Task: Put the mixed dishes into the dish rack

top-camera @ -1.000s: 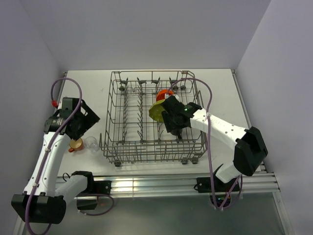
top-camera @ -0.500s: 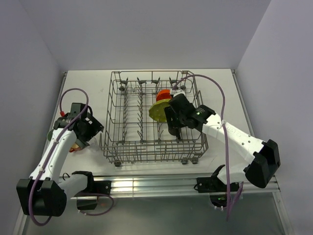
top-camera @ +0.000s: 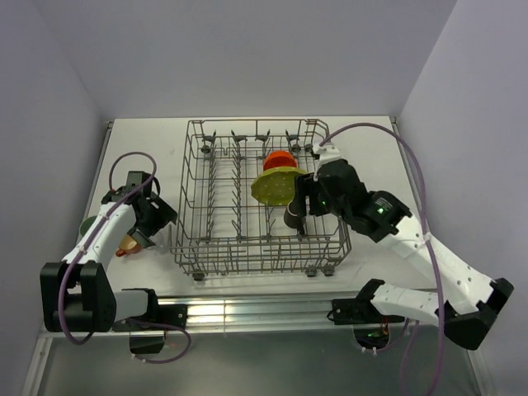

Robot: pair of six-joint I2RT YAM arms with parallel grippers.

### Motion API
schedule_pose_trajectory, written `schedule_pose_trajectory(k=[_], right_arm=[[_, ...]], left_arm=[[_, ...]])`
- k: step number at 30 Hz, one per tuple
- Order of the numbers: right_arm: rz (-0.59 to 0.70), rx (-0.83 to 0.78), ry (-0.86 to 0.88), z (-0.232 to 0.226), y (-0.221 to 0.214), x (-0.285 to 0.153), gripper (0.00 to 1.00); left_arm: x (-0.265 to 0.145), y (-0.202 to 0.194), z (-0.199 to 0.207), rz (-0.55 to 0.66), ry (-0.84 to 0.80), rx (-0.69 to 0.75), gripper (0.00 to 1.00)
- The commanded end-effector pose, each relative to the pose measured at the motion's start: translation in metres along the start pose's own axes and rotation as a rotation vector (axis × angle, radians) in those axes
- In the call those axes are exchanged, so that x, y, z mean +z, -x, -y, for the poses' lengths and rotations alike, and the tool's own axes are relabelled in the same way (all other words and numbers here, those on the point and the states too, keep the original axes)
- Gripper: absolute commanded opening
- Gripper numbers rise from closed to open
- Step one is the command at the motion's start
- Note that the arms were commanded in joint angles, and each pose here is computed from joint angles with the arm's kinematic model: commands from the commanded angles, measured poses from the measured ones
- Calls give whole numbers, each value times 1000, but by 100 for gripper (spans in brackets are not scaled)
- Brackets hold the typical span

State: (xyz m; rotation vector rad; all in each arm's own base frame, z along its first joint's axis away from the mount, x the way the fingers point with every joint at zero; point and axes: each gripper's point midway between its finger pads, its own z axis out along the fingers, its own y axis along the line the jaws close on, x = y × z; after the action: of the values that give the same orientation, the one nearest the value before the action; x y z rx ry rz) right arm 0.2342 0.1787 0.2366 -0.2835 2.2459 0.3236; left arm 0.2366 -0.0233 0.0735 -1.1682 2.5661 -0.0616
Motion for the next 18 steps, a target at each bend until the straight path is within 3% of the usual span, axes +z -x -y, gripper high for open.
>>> schedule_pose_trajectory(k=[1,2,4,5,7,10,11,13,18], right_arm=[[139,34,5,4,36,-35,77],[162,39,7,5,40,-41,77],[239,69,-2,12,49,-55,96],[259,74,-4,14,51,-59,100],[288,77,0,17,53,-67,100],[286,75,-4,17,57,-70,100],[282,79,-5,17,58,-70,100],[272,81,2,13,61,-70,100],[314,118,14,10,75,-77,100]], left_arm=[[9,6,3,-3,-23,0,85],[11,7,5,-5,-31,6,78],[15,5,7,-24,-37,19,68],[17,5,6,-27,-34,30,60],[21,8,1,-34,-21,19,52],[23,6,0,-50,-21,44,28],[22,6,2,-54,-26,48,13],[18,6,3,-60,-44,38,1],[-2,11,10,-43,-95,38,0]])
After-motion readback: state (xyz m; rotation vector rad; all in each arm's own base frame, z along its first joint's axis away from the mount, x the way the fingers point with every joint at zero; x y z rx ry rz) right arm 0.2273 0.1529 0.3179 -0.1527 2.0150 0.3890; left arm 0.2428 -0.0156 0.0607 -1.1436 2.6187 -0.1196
